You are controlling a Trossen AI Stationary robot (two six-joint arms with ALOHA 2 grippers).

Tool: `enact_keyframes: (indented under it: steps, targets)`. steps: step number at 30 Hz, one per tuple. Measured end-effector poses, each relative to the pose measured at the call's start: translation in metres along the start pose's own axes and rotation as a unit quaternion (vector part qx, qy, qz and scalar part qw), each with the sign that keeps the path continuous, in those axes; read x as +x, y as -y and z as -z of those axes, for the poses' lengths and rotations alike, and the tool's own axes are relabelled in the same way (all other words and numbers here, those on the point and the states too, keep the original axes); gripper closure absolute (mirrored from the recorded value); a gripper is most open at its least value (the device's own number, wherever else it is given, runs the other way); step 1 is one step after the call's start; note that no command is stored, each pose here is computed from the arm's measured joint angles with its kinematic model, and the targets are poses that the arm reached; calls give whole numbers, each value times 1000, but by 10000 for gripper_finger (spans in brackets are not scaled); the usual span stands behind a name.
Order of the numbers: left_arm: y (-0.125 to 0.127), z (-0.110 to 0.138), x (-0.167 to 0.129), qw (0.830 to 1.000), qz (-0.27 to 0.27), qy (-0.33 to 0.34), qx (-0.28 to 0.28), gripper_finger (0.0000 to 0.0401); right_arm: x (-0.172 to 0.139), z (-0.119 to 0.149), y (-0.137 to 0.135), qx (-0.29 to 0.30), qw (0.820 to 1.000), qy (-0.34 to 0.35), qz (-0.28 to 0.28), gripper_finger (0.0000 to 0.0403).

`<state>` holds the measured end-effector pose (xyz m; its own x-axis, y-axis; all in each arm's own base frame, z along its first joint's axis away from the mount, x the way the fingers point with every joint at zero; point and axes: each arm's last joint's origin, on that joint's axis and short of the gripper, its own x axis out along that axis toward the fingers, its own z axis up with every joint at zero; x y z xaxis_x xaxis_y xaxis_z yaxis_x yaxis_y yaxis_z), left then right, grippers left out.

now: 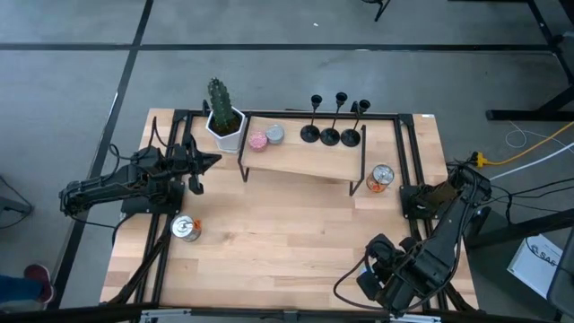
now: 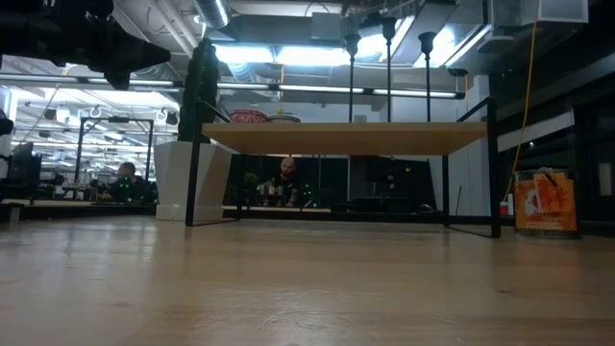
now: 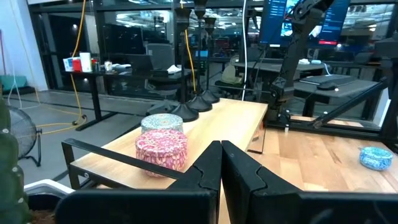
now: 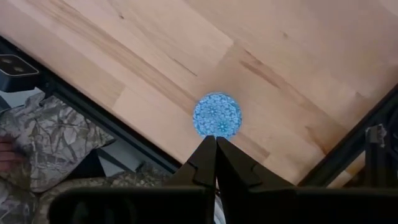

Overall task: Pick & Place candle stick holders
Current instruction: Put the light blue scented candle on the shelf

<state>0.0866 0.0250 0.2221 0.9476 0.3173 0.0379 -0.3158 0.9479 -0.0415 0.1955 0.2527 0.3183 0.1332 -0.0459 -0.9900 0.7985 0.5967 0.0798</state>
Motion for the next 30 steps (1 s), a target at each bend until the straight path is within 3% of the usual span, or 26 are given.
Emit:
enact_keyframes:
  steps: [21,30]
  targets:
    - [0,0,0,1000,2,0,0,395,23,8,-23,1,1000,21,-22,388]
    - [0,0,0,1000,2,0,0,395,33,13,-34,5,999,13,-43,346]
